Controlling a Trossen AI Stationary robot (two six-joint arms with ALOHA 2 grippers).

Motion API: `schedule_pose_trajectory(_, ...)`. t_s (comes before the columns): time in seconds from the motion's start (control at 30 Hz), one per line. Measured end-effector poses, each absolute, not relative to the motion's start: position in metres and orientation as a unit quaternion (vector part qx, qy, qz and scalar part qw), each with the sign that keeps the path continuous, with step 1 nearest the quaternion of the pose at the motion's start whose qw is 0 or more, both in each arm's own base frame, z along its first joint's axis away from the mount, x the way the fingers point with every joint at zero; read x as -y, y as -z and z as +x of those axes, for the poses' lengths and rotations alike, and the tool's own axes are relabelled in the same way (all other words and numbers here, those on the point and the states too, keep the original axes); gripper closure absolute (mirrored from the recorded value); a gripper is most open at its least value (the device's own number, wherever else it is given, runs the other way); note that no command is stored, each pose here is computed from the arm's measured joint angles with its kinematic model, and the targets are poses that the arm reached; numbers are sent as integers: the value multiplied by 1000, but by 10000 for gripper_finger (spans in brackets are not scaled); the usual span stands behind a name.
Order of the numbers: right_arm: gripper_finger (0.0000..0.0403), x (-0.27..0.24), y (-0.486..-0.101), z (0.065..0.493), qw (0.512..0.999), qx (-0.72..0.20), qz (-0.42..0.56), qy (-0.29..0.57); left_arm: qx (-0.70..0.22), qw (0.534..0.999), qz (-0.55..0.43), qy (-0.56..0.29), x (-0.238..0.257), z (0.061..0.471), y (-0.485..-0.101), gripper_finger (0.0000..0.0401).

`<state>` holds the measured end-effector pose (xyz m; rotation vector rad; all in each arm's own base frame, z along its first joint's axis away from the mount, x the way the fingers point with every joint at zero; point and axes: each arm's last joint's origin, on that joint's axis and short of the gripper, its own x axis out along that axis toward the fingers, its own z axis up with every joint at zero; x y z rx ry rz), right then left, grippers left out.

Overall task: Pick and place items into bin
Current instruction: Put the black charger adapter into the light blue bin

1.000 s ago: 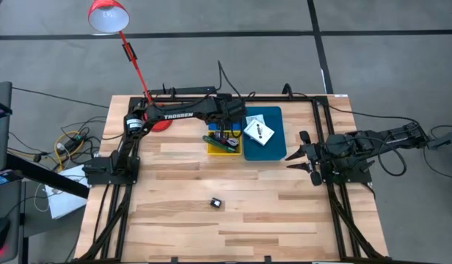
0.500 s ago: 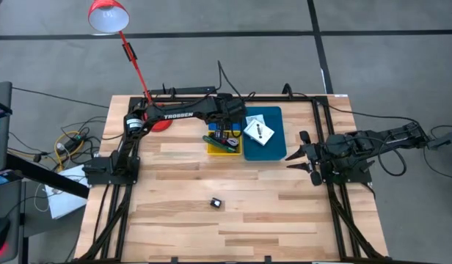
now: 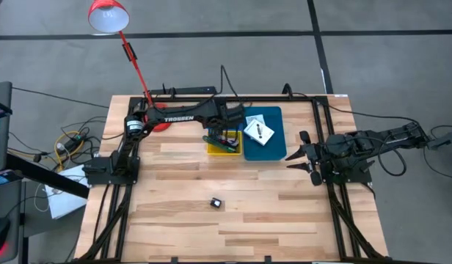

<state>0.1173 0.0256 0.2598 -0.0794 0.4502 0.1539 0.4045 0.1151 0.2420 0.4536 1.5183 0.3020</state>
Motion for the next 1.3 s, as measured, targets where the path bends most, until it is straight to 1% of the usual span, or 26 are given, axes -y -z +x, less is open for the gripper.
schedule_pose_trajectory(0.07, 294, -26, -260, 117, 971, -223, -39, -76, -697, 682, 181, -122, -104, 401, -241, 193)
schedule_pose_trajectory(0.17, 294, -26, -260, 117, 971, -223, -39, -76, -704, 689, 140, -104, -84, 401, -240, 193)
schedule_pose_trajectory(0.27, 294, -26, -260, 117, 971, -223, -39, -76, -713, 688, 116, -68, -58, 401, -239, 193)
schedule_pose_trajectory(0.43, 294, -26, -260, 117, 971, -223, -39, -76, -706, 693, 144, -20, -10, 405, -239, 193)
schedule_pose_trajectory(0.73, 294, -26, -259, 117, 971, -225, -39, -76, -685, 709, 169, 15, 59, 403, -237, 193)
schedule_pose_trajectory(0.83, 294, -26, -259, 117, 971, -225, -39, -76, -676, 717, 167, 20, 75, 402, -237, 193)
schedule_pose_trajectory(1.07, 294, -26, -259, 117, 971, -225, -39, -76, -640, 756, 140, 18, 103, 405, -238, 193)
schedule_pose_trajectory(1.3, 294, -26, -259, 117, 971, -225, -39, -76, -637, 761, 119, 20, 116, 402, -238, 193)
